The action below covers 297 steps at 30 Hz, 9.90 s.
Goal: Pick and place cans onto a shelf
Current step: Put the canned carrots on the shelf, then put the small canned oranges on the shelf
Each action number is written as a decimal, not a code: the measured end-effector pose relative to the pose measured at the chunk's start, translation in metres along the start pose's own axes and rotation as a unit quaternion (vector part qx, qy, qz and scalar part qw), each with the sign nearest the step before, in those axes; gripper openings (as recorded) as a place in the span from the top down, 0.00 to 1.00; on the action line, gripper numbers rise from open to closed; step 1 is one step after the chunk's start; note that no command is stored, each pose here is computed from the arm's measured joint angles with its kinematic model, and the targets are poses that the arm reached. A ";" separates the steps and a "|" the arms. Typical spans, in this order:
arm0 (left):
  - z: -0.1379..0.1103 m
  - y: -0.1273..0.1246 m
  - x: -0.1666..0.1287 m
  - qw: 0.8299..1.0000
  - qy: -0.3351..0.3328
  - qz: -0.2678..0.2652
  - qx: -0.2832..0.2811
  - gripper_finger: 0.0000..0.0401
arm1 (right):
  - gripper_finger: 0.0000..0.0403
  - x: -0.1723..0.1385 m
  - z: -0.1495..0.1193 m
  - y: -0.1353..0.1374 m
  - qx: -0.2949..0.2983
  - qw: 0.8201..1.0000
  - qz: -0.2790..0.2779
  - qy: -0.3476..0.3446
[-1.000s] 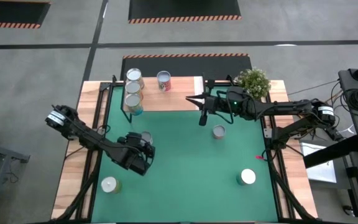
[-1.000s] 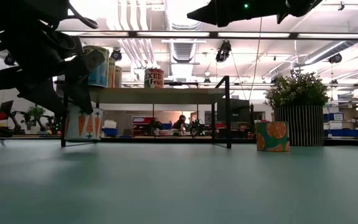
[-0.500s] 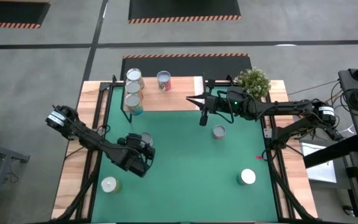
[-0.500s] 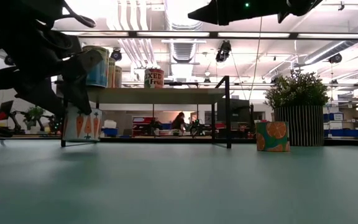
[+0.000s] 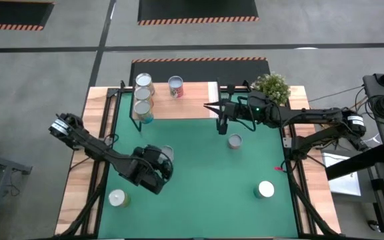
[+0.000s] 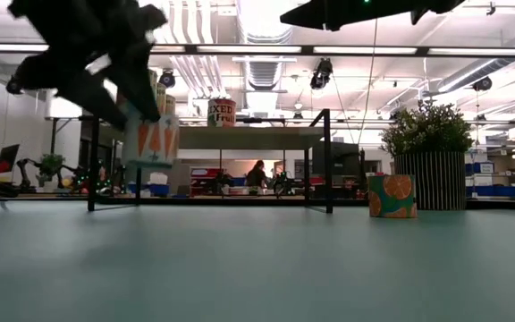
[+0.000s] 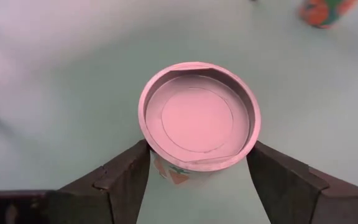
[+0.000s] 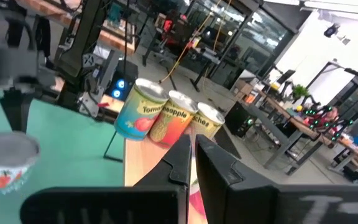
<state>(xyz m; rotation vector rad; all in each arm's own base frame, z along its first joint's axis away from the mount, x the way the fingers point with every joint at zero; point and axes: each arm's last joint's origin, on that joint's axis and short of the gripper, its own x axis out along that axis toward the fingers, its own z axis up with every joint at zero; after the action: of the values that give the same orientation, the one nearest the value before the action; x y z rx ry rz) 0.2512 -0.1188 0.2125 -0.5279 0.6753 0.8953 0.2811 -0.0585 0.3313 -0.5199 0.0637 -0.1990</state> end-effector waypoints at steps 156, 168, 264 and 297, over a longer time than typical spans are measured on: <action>0.093 0.121 -0.097 0.740 -0.422 -0.338 0.400 0.99 | 0.97 0.107 -0.007 -0.031 0.125 0.924 0.029 0.360; 0.093 0.128 -0.098 0.738 -0.416 -0.333 0.414 0.99 | 0.97 0.123 -0.031 -0.040 0.142 0.906 0.017 0.398; 0.095 0.128 -0.101 0.733 -0.429 -0.332 0.410 0.99 | 0.94 -0.089 -0.109 0.076 0.300 0.826 0.027 0.477; 0.094 0.128 -0.100 0.734 -0.426 -0.331 0.414 0.99 | 0.15 -0.064 -0.127 0.095 0.266 0.832 0.063 0.482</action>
<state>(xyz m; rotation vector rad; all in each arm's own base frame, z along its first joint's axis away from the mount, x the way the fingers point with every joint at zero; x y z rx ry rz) 0.1276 -0.0410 0.3312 0.4621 -0.0459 0.0257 0.2205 -0.0267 0.1745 0.1920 1.0063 -0.3212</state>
